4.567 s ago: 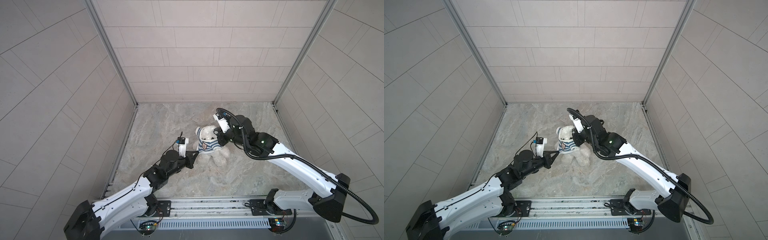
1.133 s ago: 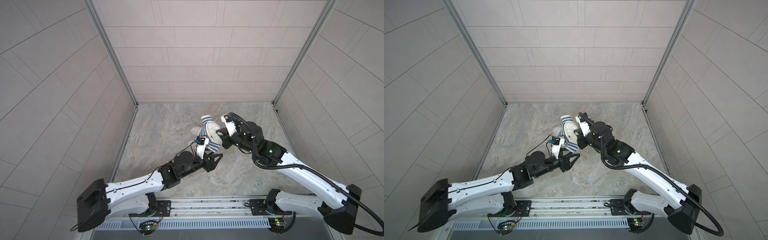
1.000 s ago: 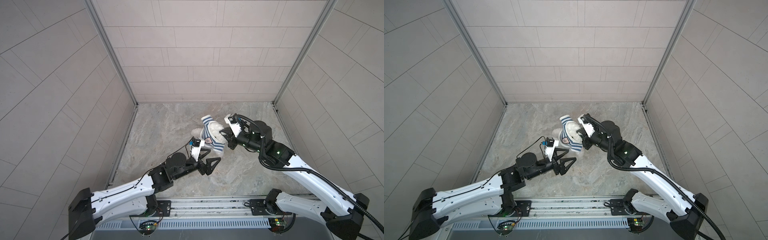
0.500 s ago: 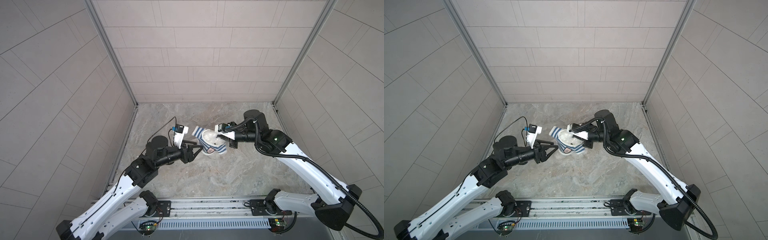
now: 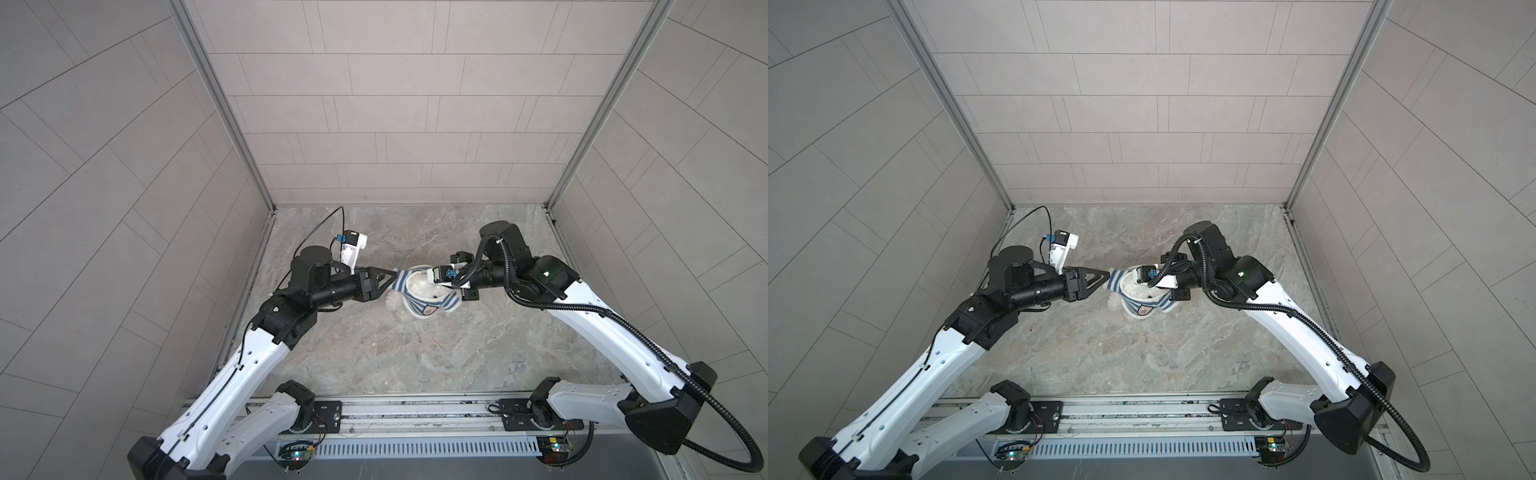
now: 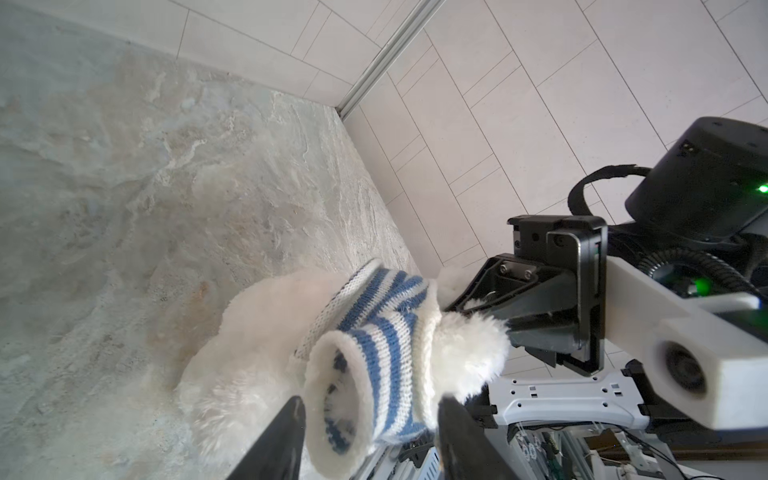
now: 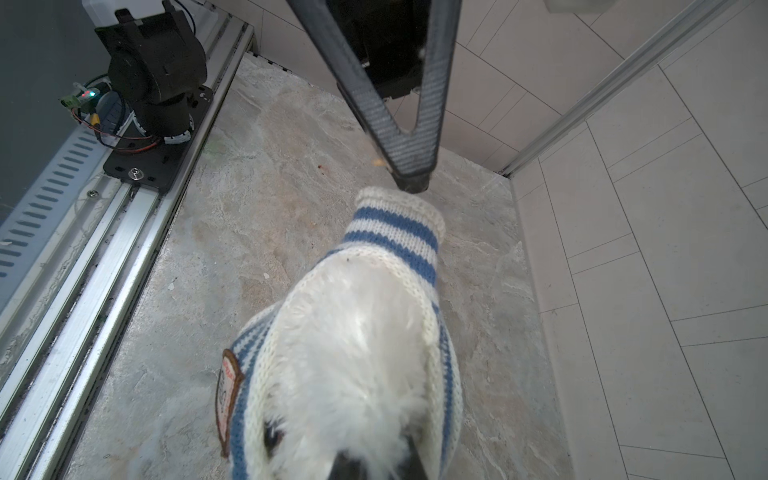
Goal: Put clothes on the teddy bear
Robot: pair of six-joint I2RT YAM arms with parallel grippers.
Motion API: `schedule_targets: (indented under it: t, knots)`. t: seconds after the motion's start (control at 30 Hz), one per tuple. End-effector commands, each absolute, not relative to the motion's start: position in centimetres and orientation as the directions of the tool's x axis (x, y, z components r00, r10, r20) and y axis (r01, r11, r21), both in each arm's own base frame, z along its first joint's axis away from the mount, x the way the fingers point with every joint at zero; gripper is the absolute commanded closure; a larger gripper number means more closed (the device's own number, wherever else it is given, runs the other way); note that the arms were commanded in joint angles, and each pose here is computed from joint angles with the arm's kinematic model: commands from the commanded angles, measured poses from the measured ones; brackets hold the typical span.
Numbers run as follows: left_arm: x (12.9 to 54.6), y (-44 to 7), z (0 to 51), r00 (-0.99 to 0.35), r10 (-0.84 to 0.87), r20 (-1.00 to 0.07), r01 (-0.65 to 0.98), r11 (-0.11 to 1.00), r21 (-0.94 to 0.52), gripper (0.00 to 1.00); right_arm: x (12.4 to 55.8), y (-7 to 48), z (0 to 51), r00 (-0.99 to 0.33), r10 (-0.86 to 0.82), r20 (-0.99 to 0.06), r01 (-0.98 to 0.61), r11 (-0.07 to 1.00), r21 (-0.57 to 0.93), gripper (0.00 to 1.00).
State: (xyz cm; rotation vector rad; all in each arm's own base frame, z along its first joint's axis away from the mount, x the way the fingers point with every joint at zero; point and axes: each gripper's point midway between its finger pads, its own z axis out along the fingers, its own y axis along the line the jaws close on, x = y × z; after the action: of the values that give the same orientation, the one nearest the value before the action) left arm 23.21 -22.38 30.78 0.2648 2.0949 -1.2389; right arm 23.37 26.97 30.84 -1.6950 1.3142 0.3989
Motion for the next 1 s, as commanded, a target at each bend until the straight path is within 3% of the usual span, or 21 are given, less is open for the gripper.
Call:
schedule_targets:
  t: [0.0,0.17,0.4,0.63,0.97]
  knots:
    - [23.1,-22.8,31.6,-0.745,-0.172,-0.644,0.504,0.487,-0.714,0.53,22.9,27.6,32.5,0.460,-0.536,-0.708,-0.852,-0.040,-0.523,1.00]
    - [23.2,-23.3,30.9,-0.759,-0.183,-0.625,0.492,0.468,-0.734,0.57,22.8,27.7,32.4,0.465,-0.533,-0.707,-0.848,-0.041,-0.528,1.00]
    - [22.1,-24.7,29.8,-0.769,-0.156,-0.619,0.495,0.467,-0.733,0.83,22.9,27.8,32.7,0.456,-0.532,-0.713,-0.852,-0.029,-0.523,1.00]
    - [22.3,-24.3,28.3,-0.792,-0.186,-0.582,0.442,0.484,-0.756,1.00,23.0,27.8,33.8,0.432,-0.506,-0.746,-0.854,0.036,-0.519,1.00]
    - [22.6,-21.4,23.5,-0.823,-0.217,-0.525,0.331,0.567,-0.754,1.00,23.4,26.5,36.1,0.416,-0.412,-0.811,-0.828,0.198,-0.525,1.00]
